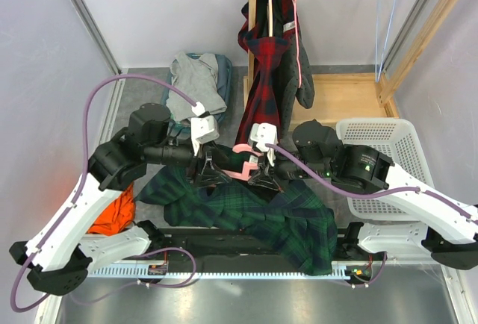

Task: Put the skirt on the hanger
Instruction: Hang the skirt on the hanger.

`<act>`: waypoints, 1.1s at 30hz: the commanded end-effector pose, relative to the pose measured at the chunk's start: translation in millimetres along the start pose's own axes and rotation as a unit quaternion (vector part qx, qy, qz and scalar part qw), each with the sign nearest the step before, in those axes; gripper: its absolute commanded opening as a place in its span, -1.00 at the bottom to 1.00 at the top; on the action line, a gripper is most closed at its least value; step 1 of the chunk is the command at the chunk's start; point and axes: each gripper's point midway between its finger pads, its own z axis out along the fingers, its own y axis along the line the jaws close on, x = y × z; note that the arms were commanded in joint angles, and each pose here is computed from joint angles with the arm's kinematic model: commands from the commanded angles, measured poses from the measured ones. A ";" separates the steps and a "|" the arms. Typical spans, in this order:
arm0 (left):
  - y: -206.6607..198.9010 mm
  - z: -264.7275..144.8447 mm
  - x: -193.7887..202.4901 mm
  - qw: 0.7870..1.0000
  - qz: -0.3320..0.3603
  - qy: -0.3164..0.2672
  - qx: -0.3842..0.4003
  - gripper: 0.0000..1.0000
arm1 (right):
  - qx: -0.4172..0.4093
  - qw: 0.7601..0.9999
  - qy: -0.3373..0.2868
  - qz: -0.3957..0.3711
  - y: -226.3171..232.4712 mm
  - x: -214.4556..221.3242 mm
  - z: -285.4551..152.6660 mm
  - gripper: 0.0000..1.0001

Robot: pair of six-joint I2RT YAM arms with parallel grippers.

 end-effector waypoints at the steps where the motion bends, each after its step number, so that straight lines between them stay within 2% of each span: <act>1: -11.7 4.4 17.5 0.998 0.003 0.025 0.049 0.23 | -0.030 0.997 -0.070 -0.021 15.1 -36.9 -16.2 -1.00; 6: -28.9 7.4 25.0 0.993 -0.004 0.031 0.111 0.13 | -0.036 0.997 -0.069 -0.021 17.0 -34.8 -15.2 -1.00; 8: -27.7 9.8 28.8 0.993 -0.008 0.037 0.111 0.11 | -0.038 0.996 -0.071 -0.022 17.7 -35.2 -14.8 -1.00; 13: -24.5 18.2 41.3 0.992 -0.016 0.061 0.108 -0.18 | -0.048 0.995 -0.080 -0.023 21.7 -38.6 -16.8 -1.00; 14: -21.0 20.7 44.3 0.993 -0.014 0.069 0.099 -0.27 | -0.049 0.995 -0.080 -0.023 21.9 -38.7 -16.3 -1.00; 15: -21.8 21.6 45.1 0.993 -0.012 0.072 0.098 -0.50 | -0.050 0.995 -0.081 -0.023 22.3 -39.0 -16.8 -1.00; 18: -14.5 23.8 46.5 0.994 -0.005 0.078 0.075 -0.96 | -0.053 0.995 -0.078 -0.021 23.1 -36.8 -15.2 -1.00; 22: -9.1 21.0 43.9 0.996 0.017 0.076 0.045 -0.97 | -0.052 0.995 -0.081 -0.020 23.1 -35.0 -16.7 -1.00; 26: -20.8 13.0 34.4 0.996 0.051 0.057 0.048 -0.96 | -0.045 0.996 -0.083 -0.003 22.5 -30.1 -19.7 -1.00; 27: -22.8 11.4 31.9 0.996 0.055 0.053 0.048 -0.97 | -0.043 0.996 -0.080 0.001 22.0 -25.3 -18.8 -0.92; 29: -27.6 7.4 29.1 0.996 0.065 0.046 0.049 -0.97 | -0.043 0.996 -0.079 0.003 22.5 -20.5 -20.9 -0.55; 30: -29.9 6.3 28.4 0.996 0.067 0.045 0.050 -0.97 | -0.043 0.996 -0.072 0.004 22.2 -13.0 -18.8 -0.14; 33: -36.0 1.3 24.3 0.995 0.075 0.035 0.052 -0.96 | -0.067 0.996 -0.056 -0.006 29.1 6.6 -17.3 0.28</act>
